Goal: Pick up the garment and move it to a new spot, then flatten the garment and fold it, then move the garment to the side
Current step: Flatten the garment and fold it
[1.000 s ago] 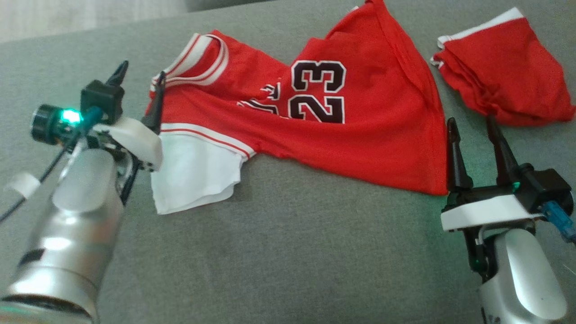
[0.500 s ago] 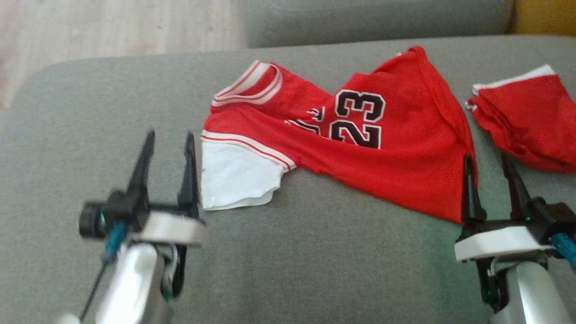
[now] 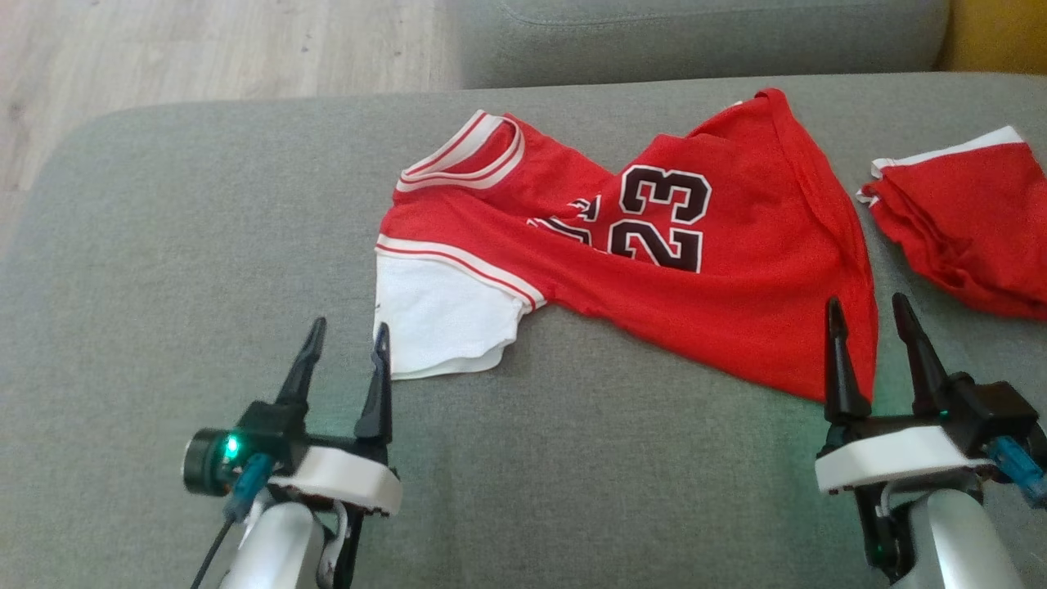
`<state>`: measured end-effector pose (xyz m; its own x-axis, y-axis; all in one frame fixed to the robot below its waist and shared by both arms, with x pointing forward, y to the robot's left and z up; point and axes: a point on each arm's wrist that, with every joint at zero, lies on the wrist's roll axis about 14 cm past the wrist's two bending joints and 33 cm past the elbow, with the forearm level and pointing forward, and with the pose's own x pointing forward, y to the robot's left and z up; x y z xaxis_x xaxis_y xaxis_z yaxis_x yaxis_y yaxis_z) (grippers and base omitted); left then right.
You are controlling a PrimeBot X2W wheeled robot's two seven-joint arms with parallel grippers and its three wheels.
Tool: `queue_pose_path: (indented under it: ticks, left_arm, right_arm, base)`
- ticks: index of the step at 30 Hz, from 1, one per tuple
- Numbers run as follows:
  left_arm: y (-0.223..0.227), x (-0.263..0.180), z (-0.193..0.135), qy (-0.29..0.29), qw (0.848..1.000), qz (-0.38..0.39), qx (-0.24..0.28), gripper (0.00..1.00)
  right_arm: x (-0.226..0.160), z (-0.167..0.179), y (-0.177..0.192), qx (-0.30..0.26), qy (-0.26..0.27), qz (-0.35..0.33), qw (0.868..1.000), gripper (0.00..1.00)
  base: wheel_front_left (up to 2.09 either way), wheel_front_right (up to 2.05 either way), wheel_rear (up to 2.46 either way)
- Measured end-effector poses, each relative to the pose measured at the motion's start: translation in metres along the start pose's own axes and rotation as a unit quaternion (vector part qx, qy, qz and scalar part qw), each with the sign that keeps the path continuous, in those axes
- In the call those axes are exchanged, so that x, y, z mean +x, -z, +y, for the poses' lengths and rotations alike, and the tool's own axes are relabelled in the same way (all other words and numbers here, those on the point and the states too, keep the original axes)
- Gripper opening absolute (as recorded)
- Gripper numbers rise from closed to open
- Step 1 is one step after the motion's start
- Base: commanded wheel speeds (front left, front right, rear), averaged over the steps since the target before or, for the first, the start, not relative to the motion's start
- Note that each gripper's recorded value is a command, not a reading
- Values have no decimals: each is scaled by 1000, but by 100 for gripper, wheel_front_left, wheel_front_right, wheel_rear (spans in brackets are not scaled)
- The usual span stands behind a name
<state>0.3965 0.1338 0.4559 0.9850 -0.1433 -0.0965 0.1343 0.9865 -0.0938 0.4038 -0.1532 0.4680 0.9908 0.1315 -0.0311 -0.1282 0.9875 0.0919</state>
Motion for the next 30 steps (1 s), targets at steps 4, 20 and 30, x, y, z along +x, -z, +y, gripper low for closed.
queue_pose_path:
  ticks: [4, 20, 30]
  left_arm:
    - [28, 6, -5, 13, 998, 60, 8, 100]
    - [94, 19, 3, 4, 976, 214, 37, 100]
    - [90, 21, 4, 5, 979, 201, 23, 0]
  right_arm:
    - [-2, -4, 5, 0, 6, 8, 1000, 100]
    - [-4, -22, 12, 4, 33, 17, 999, 100]
    - [-5, -23, 15, 5, 35, 22, 999, 100]
  base:
    - [0, 0, 0]
    - [0, 0, 0]
    - [0, 0, 0]
